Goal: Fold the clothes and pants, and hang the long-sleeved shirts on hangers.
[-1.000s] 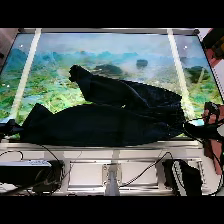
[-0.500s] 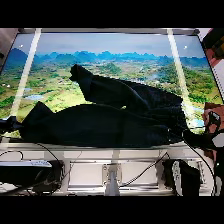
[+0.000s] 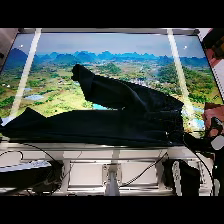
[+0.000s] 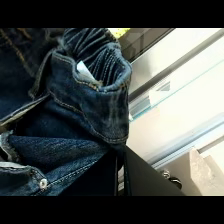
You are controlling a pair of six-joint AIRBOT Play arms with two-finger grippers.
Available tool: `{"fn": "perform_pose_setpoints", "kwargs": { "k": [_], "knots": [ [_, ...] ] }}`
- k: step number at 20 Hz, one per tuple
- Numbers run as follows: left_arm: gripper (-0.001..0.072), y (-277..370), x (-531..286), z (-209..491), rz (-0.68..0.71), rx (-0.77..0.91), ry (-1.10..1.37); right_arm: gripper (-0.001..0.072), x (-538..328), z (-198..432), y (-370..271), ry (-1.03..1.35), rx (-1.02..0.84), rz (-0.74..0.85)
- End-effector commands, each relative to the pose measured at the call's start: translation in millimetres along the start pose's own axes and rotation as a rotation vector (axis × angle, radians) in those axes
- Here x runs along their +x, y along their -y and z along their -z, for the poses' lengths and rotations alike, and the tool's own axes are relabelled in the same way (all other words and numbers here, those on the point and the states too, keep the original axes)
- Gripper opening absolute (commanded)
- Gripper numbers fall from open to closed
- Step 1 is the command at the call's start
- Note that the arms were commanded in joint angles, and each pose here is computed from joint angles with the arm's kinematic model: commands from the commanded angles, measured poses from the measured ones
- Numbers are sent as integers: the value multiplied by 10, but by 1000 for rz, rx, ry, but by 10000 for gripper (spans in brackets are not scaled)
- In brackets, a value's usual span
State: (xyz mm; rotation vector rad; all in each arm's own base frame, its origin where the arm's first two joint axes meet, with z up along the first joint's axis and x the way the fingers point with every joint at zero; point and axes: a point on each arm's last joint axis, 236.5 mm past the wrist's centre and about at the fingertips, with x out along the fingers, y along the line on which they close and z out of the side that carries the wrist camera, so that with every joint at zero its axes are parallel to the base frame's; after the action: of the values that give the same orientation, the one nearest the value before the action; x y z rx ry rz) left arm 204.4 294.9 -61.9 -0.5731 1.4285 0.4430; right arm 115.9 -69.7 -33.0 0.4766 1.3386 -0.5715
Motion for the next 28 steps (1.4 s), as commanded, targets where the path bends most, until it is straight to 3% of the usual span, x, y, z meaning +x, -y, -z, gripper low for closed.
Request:
{"fn": "perform_pose_setpoints", "kwargs": {
  "k": [1,4,5,6,7,8,12,15,16,17,18,20,22,24,26,28],
  "knots": [
    [28,-193,-56,103,-82,-30,-34,37,23,-2,45,-12,2,22],
    [35,-189,-55,103,-82,-50,-33,39,51,11,42,-34,-3,25],
    [85,-185,-56,115,-80,-50,-38,95,52,11,42,-34,-3,25],
    [302,-176,-56,135,-77,-51,-47,261,52,11,42,-34,-3,25],
    [662,-172,-56,147,-75,-51,-52,451,52,12,42,-35,-3,25],
    [695,-170,-56,152,-74,-54,-54,496,52,13,42,-35,-3,25],
    [699,-167,-56,156,-73,-56,-56,492,22,15,49,-38,-25,27],
    [698,-129,-55,125,-58,-59,-44,487,-84,-351,23,111,-66,20],
    [698,-84,-53,96,-40,-64,-32,438,-177,-592,-23,212,-65,3],
    [698,-18,-49,48,-15,-69,-14,328,-285,-823,-71,310,-53,-16],
    [697,57,-47,-17,11,-74,10,173,-401,-1055,-119,403,-50,-33],
    [697,208,-49,-161,56,-78,61,141,-491,-1374,-192,476,-41,-51],
    [696,353,-58,-314,92,-75,115,38,-334,-1534,-227,402,-44,-37],
    [696,458,-65,-435,107,-65,156,37,-57,-1598,-252,245,1,-51],
    [696,507,-62,-480,100,-17,170,37,138,-1517,-531,31,-61,-201],
    [695,520,-60,-490,98,-2,173,37,109,-1431,-915,-135,-186,-460]
  ]
}}
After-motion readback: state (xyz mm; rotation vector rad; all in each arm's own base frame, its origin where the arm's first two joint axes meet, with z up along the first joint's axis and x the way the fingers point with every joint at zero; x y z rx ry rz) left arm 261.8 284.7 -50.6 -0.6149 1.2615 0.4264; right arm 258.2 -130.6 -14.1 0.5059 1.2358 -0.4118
